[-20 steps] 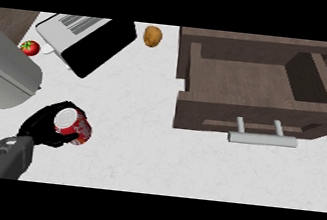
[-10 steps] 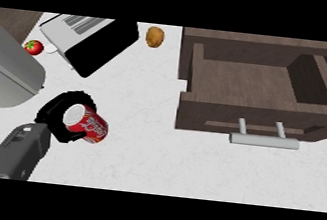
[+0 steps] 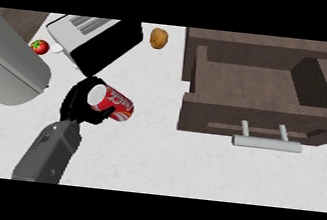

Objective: Pick up the can, place it into the drawer and close the drawer

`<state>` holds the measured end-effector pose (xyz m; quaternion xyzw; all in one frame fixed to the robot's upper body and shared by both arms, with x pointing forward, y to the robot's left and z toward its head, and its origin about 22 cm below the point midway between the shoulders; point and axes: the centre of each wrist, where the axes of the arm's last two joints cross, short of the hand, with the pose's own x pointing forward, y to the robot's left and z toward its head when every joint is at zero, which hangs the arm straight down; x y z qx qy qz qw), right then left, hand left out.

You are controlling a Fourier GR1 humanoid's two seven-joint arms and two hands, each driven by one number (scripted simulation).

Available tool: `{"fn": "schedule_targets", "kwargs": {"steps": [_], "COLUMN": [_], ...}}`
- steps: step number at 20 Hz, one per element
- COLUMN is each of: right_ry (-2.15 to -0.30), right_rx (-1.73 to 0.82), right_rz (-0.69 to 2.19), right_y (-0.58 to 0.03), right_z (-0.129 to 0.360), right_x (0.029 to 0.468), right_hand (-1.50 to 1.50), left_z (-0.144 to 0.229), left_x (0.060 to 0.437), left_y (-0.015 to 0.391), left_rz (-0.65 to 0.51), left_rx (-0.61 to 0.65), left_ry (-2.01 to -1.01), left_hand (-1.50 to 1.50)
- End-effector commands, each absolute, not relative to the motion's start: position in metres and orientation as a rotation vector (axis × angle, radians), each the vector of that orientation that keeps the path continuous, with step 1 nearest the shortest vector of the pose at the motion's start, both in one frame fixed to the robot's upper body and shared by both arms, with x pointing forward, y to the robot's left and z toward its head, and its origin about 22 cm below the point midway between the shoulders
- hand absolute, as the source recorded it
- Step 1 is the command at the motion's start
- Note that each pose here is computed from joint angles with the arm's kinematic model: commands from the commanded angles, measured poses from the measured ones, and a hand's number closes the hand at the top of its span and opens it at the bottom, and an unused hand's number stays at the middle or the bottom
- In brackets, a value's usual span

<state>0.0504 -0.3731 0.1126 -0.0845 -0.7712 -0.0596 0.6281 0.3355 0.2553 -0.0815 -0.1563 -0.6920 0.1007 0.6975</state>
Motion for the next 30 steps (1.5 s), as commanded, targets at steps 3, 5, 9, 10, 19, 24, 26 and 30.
{"fn": "schedule_targets", "kwargs": {"steps": [3,5,9,10,19,24,26,30], "right_ry": [-1.769,-1.776,-1.772,-1.775,-1.778,-1.770,-1.780,-1.771], "right_rx": [-0.190,-0.176,-0.181,-0.200,-0.181,-0.178,-0.163,-0.158], "right_rz": [-0.145,-0.145,-0.137,-0.160,-0.163,-0.143,-0.142,-0.131], "right_y": [-0.363,-0.374,-0.368,-0.373,-0.365,-0.370,-0.369,-0.361], "right_z": [0.123,0.111,0.119,0.113,0.119,0.116,0.115,0.119], "right_x": [0.044,0.047,0.045,0.051,0.051,0.042,0.052,0.066], "right_hand": [-1.50,-1.50,-1.50,-1.50,-1.50,-1.50,-1.50,-1.50], "left_z": [-0.024,-0.015,0.032,0.043,0.132,0.145,0.146,0.171], "left_x": [0.359,0.348,0.351,0.348,0.344,0.355,0.371,0.375], "left_y": [0.216,0.213,0.188,0.192,0.151,0.124,0.116,0.082], "left_rz": [0.247,0.209,0.200,0.205,0.158,0.146,0.130,0.114], "left_rx": [-0.276,-0.301,-0.273,-0.252,-0.233,-0.232,-0.200,-0.209], "left_ry": [-1.678,-1.653,-1.687,-1.685,-1.729,-1.731,-1.743,-1.732], "left_hand": [1.50,1.50,1.50,1.50,1.50,1.50,1.50,1.50]}}
